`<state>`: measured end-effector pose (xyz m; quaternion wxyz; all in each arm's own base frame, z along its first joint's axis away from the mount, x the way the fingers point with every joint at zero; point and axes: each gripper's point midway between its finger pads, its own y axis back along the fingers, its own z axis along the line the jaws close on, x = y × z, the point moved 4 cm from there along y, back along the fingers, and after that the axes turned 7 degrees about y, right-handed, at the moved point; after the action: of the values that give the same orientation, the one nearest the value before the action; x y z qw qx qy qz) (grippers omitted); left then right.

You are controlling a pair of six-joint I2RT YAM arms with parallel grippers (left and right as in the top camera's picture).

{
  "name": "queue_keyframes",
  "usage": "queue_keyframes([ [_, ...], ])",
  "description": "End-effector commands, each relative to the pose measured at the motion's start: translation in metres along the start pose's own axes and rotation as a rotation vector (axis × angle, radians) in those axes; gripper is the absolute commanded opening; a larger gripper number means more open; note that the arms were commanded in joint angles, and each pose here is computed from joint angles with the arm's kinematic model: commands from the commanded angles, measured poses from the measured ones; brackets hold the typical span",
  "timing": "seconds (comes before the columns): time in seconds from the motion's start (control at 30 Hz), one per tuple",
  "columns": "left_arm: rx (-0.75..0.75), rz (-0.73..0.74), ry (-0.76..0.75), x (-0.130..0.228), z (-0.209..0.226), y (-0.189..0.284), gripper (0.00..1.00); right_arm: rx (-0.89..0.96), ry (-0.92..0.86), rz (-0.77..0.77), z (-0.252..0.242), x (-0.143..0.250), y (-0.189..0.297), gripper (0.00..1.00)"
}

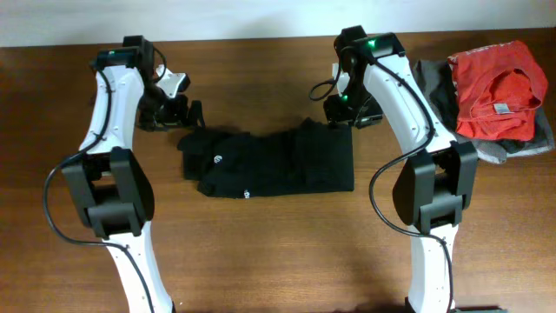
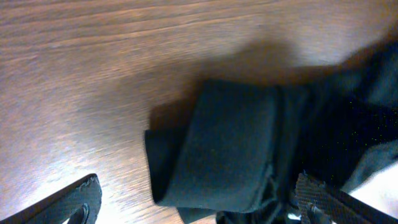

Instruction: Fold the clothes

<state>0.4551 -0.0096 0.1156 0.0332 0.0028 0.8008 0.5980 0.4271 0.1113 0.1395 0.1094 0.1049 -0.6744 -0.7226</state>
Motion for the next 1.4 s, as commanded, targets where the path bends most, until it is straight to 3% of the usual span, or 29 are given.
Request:
queue_keyframes([
  [0.0, 0.125, -0.008, -0.09, 0.006, -0.002, 0.001, 0.99, -0.009, 0.026, -0.058, 0.003, 0.001, 0.023, 0.7],
  [0.23, 0.142, 0.076, -0.086, 0.029, 0.007, -0.034, 0.99, 0.007, 0.036, -0.065, 0.001, -0.001, 0.023, 0.7],
  [0.63, 0.196, 0.14, -0.046, 0.05, 0.008, -0.055, 0.96, 0.02, 0.052, -0.079, -0.001, -0.004, 0.023, 0.71],
  [0.7, 0.222, 0.144, -0.04, 0.053, 0.006, -0.061, 0.9, 0.024, 0.052, -0.082, -0.001, -0.005, 0.023, 0.73],
  [0.83, 0.263, 0.142, -0.032, 0.057, 0.003, -0.069, 0.59, 0.032, 0.052, -0.082, -0.002, -0.005, 0.023, 0.74],
  [0.97, 0.26, 0.127, -0.026, 0.054, 0.004, -0.069, 0.04, 0.033, 0.052, -0.081, -0.003, -0.004, 0.023, 0.74],
  [1.0, 0.259, 0.124, -0.024, 0.053, 0.004, -0.069, 0.01, 0.033, 0.052, -0.081, -0.003, -0.004, 0.023, 0.74],
  [1.17, 0.254, 0.091, -0.011, 0.048, 0.012, -0.059, 0.0, 0.035, 0.052, -0.08, -0.003, -0.004, 0.023, 0.74],
  [1.37, 0.226, -0.041, 0.008, 0.031, 0.027, -0.014, 0.01, 0.035, 0.051, -0.08, -0.003, -0.004, 0.023, 0.74],
])
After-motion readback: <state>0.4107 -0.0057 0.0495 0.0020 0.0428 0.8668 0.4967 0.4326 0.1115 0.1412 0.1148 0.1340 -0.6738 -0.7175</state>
